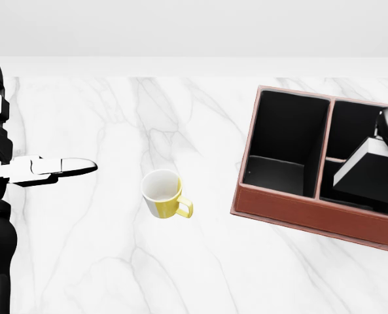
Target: Pick up the book and place it in the caddy.
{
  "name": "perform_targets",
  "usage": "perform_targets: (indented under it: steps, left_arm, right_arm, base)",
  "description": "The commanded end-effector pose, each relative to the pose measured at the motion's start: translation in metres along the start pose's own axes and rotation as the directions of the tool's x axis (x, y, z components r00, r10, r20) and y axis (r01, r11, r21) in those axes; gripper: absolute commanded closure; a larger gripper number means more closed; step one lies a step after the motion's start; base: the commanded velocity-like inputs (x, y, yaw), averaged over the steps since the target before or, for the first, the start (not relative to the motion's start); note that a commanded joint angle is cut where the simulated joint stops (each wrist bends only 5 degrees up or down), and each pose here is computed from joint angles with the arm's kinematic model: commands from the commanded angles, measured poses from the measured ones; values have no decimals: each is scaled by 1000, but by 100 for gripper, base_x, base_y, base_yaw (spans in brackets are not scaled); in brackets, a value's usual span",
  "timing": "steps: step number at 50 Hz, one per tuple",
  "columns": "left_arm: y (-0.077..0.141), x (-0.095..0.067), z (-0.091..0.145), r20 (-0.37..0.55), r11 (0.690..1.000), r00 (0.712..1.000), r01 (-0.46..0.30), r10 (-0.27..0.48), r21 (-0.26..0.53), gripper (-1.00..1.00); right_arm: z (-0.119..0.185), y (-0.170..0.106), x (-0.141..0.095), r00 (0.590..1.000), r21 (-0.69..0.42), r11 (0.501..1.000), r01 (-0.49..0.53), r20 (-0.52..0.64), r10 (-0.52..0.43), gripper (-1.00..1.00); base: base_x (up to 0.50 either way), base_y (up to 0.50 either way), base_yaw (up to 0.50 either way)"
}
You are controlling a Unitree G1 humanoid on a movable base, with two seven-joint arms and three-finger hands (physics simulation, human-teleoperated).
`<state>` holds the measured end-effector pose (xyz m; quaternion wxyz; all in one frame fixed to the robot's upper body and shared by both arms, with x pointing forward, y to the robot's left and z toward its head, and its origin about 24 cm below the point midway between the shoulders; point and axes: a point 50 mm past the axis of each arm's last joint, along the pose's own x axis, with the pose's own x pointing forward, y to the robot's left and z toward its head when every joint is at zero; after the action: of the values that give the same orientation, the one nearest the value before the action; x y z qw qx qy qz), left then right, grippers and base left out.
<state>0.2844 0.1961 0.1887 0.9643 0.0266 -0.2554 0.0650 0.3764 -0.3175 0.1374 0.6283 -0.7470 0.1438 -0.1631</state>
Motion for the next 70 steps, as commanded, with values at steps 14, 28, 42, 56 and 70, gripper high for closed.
perform_targets:
  steps: [14,28,42,56,70]
  left_arm:
    - [-1,-1,2,9,1000,1000,8,-8,-6,-100]
    - [-1,-1,3,11,1000,1000,6,-6,-11,-100]
    - [0,-1,2,8,1000,1000,0,0,-12,-100]
    - [2,2,4,16,1000,1000,-18,18,-25,-100]
    - [4,6,8,31,998,998,-43,45,-45,-100]
  right_arm:
    - [-11,-39,6,957,49,957,287,-55,-284,-100]
    - [-5,-45,7,949,57,948,314,-42,-312,-100]
    - [15,-74,12,936,103,931,349,-2,-351,-100]
    - [36,-116,-34,894,225,899,377,167,-416,-100]
    - [17,-91,-116,872,492,812,314,190,-452,-100]
  base:
    - [0,0,0]
    - [0,0,0]
    - [0,0,0]
    - [0,0,0]
    - [0,0,0]
